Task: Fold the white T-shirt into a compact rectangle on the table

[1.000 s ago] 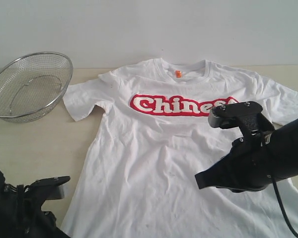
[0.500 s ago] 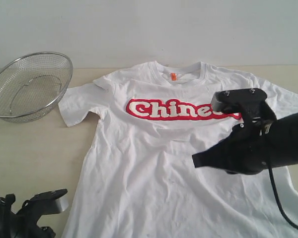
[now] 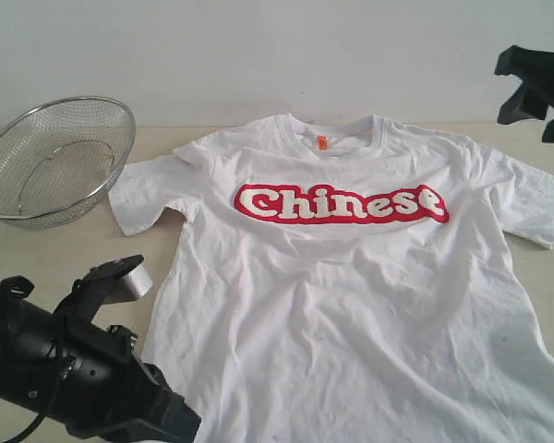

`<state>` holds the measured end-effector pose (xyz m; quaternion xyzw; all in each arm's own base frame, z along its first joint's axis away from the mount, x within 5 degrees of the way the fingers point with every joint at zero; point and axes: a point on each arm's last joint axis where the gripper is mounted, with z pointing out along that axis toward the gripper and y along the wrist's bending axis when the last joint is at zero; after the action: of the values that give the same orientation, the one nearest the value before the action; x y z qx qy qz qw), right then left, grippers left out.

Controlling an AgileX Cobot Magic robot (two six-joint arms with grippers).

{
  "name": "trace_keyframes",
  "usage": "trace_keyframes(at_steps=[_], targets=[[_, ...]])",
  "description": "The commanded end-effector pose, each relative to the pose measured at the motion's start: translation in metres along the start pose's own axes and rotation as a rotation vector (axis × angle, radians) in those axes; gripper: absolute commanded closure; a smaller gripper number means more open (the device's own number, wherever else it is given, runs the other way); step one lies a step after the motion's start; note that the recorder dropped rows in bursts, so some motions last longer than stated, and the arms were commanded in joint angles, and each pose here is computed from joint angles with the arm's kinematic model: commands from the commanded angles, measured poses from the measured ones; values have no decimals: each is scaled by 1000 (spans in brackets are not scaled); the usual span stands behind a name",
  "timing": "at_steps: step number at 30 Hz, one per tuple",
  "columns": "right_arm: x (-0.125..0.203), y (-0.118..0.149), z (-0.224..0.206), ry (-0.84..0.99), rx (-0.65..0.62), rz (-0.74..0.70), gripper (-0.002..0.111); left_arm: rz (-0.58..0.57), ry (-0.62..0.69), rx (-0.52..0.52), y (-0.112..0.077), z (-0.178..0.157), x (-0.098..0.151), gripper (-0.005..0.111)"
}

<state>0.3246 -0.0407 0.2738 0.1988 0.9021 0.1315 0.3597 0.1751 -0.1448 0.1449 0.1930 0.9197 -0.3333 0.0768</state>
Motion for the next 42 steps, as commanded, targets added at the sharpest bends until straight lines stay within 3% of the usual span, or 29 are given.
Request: trace_keyframes(at_steps=[1,19,30,36,42], targets=[[-6,-41,25,144,17,151,58,56,-32,14,-6,-4,-6,102],[16,-140,86,263,37,464,58,95,-76,-56,0,-5,-11,102],[20,-161,106,186,120,507,58,99,-76,-56,0,-5,-11,102],[37,-170,136,199,54,578,58,99,-76,-56,0,-5,-11,102],[36,-178,141,156,107,566,58,99,-76,-56,0,-5,-11,102]])
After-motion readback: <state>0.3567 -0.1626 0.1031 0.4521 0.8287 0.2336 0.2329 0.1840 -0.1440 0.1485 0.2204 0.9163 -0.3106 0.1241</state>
